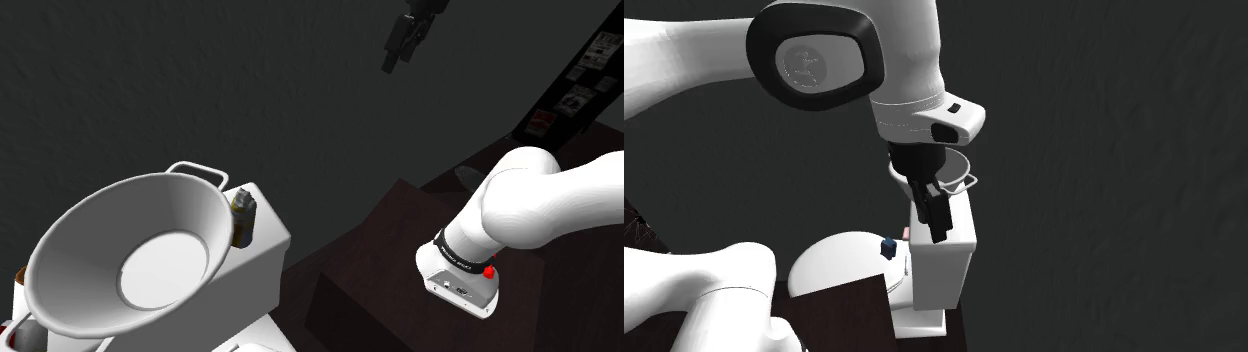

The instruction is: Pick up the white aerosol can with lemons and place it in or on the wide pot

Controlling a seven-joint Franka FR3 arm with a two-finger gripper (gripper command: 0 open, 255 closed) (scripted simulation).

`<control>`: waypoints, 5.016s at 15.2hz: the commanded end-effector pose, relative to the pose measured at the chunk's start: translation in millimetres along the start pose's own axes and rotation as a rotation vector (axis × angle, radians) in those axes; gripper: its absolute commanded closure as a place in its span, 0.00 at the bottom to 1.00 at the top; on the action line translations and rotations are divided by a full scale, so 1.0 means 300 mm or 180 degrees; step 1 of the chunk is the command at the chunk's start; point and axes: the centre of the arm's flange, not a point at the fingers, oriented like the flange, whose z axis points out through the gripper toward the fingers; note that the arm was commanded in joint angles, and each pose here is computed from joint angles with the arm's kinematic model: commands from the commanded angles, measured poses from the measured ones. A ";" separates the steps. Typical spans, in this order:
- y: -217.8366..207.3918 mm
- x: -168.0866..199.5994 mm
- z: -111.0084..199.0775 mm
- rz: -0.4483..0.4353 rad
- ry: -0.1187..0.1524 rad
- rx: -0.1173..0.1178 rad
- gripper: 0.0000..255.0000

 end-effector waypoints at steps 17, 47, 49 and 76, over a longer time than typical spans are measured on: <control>-0.527 0.095 0.355 -0.0167 0.0112 0.0447 0.00; -1.093 0.174 0.738 -0.0321 0.0215 0.0859 0.00; -1.093 0.174 0.738 -0.0321 0.0215 0.0859 1.00; -1.096 0.214 0.406 -0.0321 0.0215 0.0859 1.00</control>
